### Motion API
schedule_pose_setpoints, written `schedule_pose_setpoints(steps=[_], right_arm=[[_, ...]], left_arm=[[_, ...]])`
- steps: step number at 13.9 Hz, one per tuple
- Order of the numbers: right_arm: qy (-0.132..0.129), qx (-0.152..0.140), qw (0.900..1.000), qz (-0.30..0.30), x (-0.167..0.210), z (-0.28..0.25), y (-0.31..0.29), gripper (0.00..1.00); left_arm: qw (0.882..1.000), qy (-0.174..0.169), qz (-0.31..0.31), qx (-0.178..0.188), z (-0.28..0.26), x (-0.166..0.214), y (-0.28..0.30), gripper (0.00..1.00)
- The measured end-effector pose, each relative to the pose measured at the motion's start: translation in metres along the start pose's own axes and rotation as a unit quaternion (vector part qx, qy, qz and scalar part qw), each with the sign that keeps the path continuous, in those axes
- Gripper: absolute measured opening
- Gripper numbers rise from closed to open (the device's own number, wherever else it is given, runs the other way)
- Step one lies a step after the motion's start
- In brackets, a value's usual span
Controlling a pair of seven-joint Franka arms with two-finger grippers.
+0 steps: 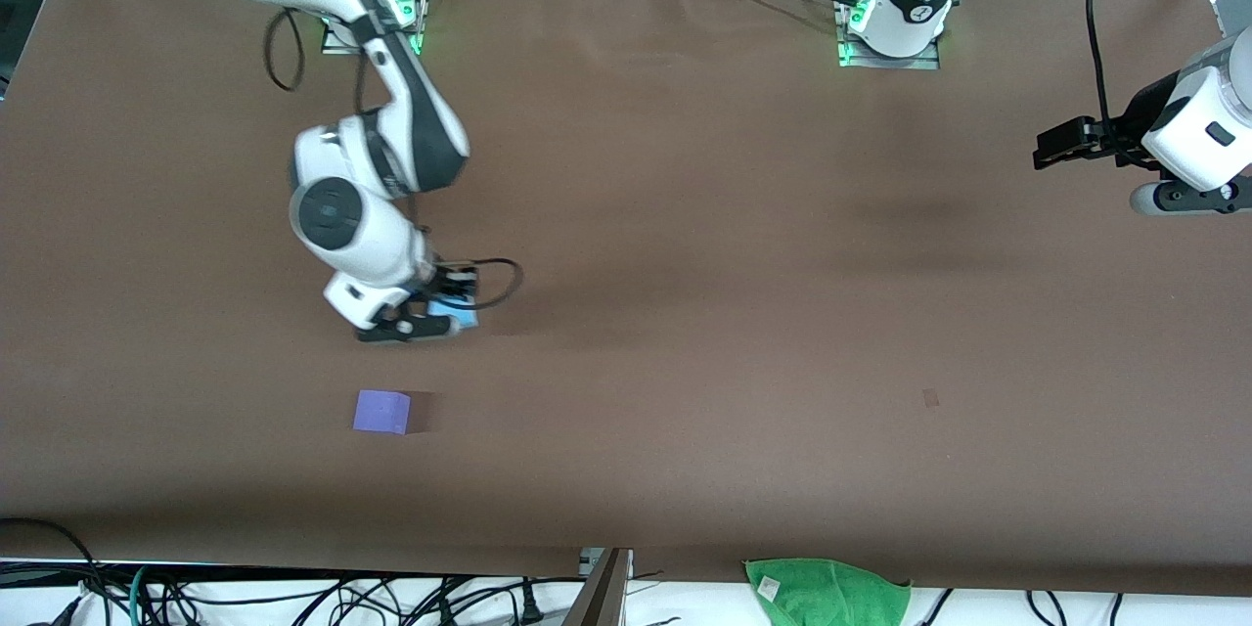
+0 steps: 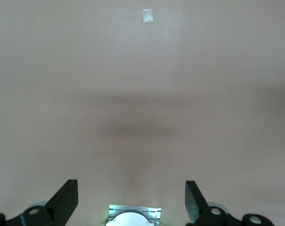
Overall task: Place blue block between orange and purple blocks
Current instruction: 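Carry the light-blue cube with the right gripper toward the orange cube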
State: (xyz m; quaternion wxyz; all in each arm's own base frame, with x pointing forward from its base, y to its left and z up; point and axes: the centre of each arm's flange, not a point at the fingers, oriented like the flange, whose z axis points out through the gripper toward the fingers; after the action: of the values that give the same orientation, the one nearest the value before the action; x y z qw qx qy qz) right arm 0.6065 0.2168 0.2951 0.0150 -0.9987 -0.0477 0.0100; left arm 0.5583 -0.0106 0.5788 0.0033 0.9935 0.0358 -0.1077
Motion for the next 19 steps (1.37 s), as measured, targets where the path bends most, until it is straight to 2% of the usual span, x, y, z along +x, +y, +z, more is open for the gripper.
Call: schedule_pose_setpoints(steps=[3, 5, 13, 18, 19], right_arm=[[0.014, -0.007, 1.0, 0.001, -0.052, 0.035, 0.062, 0.52], [0.015, -0.011, 1.0, 0.006, -0.069, 0.05, 0.08, 0.52], [0.024, 0.043, 0.994, 0.098, -0.069, 0.065, 0.095, 0.52], [0.026, 0.045, 0.993, 0.108, -0.069, 0.077, 0.094, 0.53], [0.026, 0.045, 0.993, 0.109, -0.069, 0.078, 0.094, 0.56]], left_arm=[[1.0, -0.001, 0.0, 0.0, 0.001, 0.002, 0.0, 1.0], [1.0, -0.002, 0.0, 0.0, 0.003, 0.003, 0.0, 1.0], [1.0, 0.003, 0.0, -0.001, -0.002, 0.003, 0.0, 1.0], [1.0, 0.003, 0.001, -0.001, -0.002, 0.003, 0.001, 1.0], [1.0, 0.003, 0.001, -0.001, -0.002, 0.003, 0.001, 1.0]])
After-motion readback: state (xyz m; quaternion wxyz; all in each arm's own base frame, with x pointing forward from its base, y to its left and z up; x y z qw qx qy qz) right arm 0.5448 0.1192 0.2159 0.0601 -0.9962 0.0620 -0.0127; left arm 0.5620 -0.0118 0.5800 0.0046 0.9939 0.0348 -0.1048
